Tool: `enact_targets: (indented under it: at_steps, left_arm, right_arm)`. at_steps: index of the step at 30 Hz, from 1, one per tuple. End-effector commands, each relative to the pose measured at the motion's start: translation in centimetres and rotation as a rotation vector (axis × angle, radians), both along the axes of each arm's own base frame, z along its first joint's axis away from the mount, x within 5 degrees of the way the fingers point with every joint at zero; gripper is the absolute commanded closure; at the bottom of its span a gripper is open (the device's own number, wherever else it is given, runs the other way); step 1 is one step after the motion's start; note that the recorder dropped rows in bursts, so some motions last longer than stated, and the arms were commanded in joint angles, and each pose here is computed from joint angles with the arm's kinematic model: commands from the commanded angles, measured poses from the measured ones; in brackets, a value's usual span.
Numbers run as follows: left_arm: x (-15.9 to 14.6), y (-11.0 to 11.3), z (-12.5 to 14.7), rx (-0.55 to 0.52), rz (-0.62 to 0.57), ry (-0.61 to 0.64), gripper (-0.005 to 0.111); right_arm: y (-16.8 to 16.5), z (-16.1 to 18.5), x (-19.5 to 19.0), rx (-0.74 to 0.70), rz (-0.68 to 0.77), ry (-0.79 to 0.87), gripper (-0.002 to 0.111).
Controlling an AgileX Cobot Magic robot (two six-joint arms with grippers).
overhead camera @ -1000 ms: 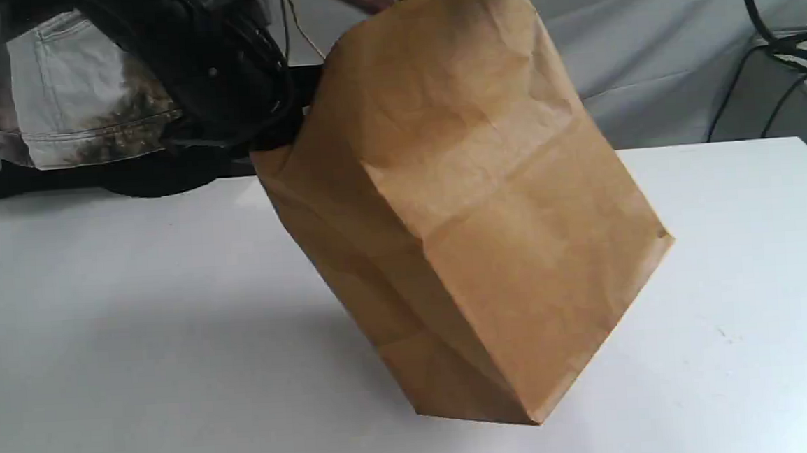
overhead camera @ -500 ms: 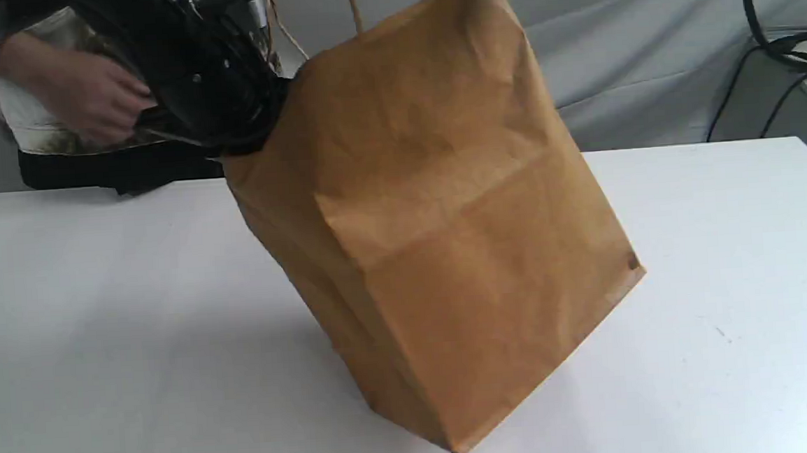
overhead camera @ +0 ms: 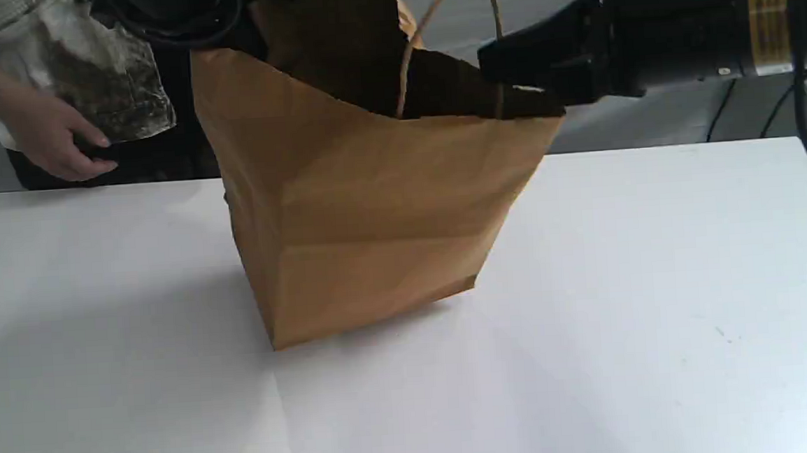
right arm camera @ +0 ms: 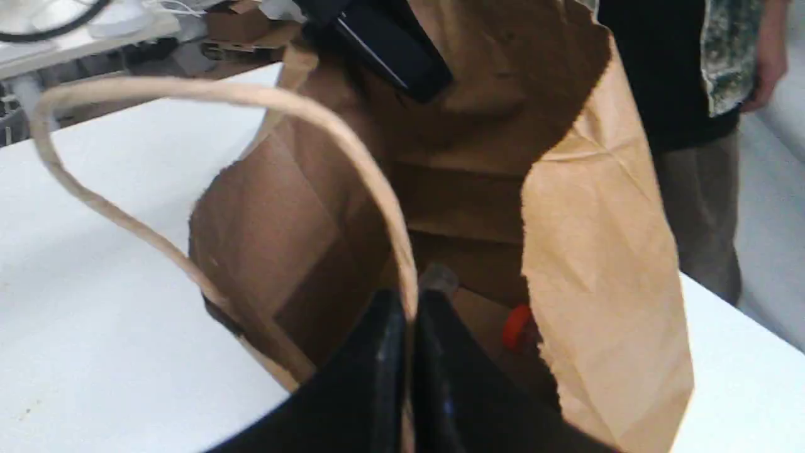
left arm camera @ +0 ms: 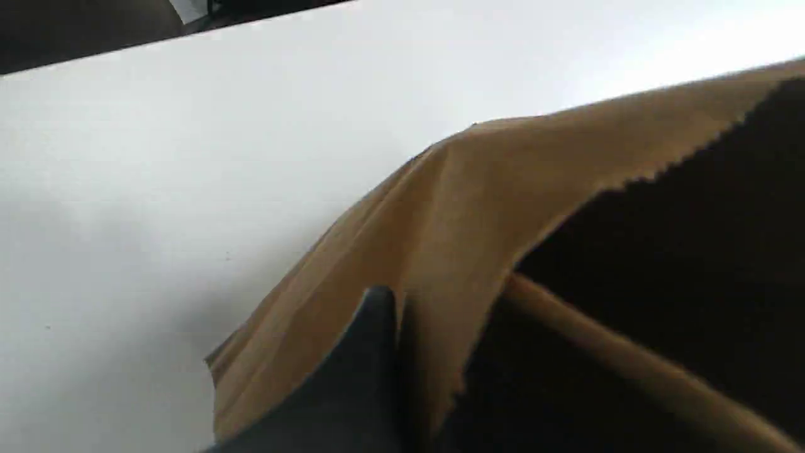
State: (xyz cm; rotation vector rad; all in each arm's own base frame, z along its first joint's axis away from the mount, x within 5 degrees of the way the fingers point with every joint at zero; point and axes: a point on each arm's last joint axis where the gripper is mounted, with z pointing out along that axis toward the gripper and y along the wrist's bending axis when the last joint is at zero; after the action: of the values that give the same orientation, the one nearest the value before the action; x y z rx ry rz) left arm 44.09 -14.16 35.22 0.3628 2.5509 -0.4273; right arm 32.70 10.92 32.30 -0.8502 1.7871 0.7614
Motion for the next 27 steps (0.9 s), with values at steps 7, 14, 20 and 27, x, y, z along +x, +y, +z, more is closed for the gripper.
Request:
enact_targets:
  at_steps: [7,14,20,27]
  left_arm:
    - [-0.1,-0.5,-0.4,-0.014,-0.008,0.011,0.107]
    - [0.6,-0.9,-2.1,-0.028,-0.015,0.054,0.107]
    - [0.6,-0.9,-2.1,-0.028,-0.016,0.053,0.095]
    - [0.6,-1.0,-2.0,-0.055,-0.021,0.060,0.055]
  right_arm:
    - [-0.5,-2.5,-0.8,-0.042,-0.060,0.042,0.108]
    - [-0.8,-2.2,-0.5,-0.078,-0.086,-0.013,0.108]
    - [-0.5,-1.4,-0.4,-0.005,-0.069,-0.068,0.090]
    - [-0.4,-0.9,-0.3,0.034,-0.078,-0.111,0.045]
